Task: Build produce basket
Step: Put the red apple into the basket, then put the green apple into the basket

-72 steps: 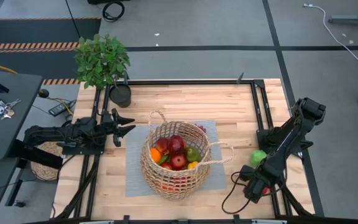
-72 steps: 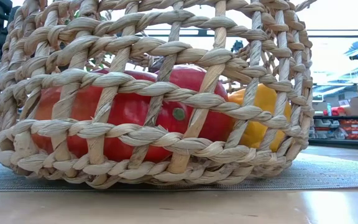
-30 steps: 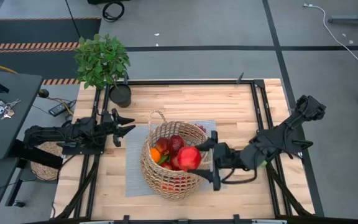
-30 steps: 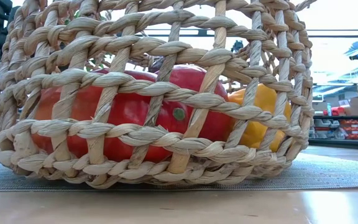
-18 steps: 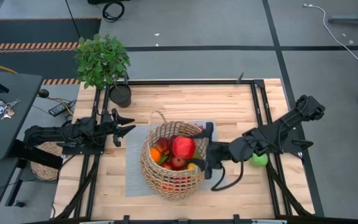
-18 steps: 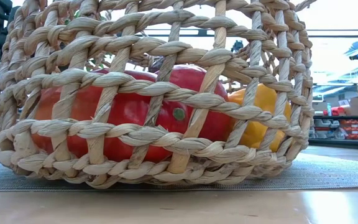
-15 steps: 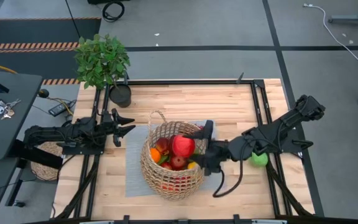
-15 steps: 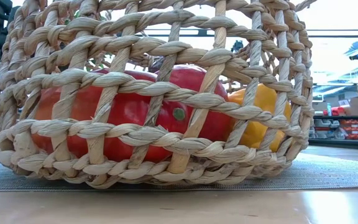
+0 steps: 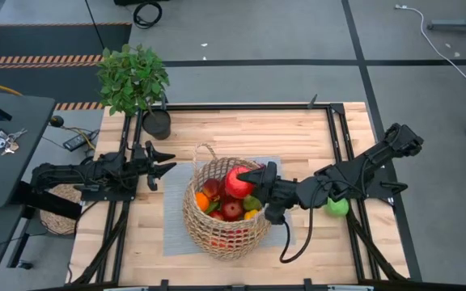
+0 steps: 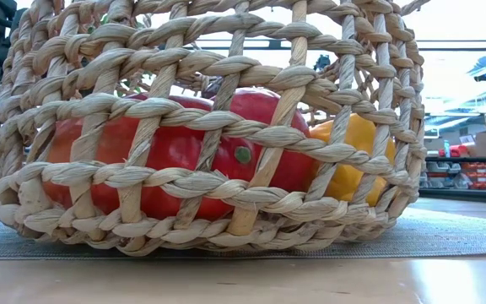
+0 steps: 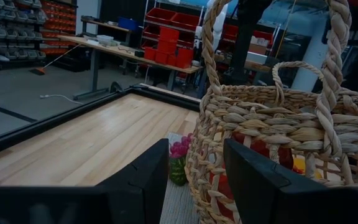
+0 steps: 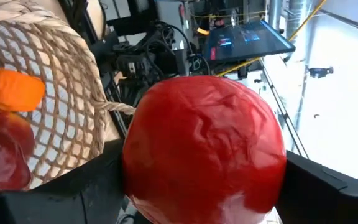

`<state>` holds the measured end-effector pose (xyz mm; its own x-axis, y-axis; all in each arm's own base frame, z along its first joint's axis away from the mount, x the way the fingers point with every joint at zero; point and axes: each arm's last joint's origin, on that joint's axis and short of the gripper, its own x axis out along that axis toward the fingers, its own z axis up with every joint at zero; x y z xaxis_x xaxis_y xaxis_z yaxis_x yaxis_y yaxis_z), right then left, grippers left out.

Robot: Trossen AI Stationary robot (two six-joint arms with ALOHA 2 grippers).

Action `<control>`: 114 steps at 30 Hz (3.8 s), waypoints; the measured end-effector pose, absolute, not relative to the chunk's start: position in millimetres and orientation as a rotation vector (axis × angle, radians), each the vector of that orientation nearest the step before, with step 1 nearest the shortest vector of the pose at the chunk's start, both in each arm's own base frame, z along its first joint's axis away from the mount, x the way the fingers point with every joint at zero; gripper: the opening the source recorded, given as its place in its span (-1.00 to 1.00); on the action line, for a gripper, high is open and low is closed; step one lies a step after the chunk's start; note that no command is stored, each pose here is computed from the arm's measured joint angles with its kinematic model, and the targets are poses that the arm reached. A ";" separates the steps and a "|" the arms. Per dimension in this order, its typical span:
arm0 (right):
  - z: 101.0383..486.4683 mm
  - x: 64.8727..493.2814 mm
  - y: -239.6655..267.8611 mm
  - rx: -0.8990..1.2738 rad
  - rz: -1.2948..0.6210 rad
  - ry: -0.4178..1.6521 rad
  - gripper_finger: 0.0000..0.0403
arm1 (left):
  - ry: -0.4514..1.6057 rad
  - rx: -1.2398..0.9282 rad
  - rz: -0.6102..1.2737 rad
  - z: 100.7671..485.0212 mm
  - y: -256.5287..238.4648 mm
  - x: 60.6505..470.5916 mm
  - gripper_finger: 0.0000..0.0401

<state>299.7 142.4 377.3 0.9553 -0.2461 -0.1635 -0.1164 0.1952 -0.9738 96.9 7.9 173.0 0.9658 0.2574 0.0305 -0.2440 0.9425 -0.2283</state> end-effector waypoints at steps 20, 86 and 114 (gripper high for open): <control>303.5 343.6 80.9 -1.053 0.130 0.355 0.66 | -0.059 -0.225 0.256 172.9 8.0 96.8 -0.20; 293.0 182.1 24.6 0.302 -0.491 1.239 0.73 | -0.061 -0.225 0.256 173.2 8.0 96.8 -0.20; 218.1 141.3 54.5 0.682 -0.741 1.619 0.87 | -0.061 -0.225 0.256 173.2 7.9 96.8 -0.20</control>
<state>141.3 54.5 218.1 -0.1594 0.0365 -0.9865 0.7707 0.6291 -0.1013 96.8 7.9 173.2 0.9658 0.2575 0.0311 -0.2439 0.9425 -0.2285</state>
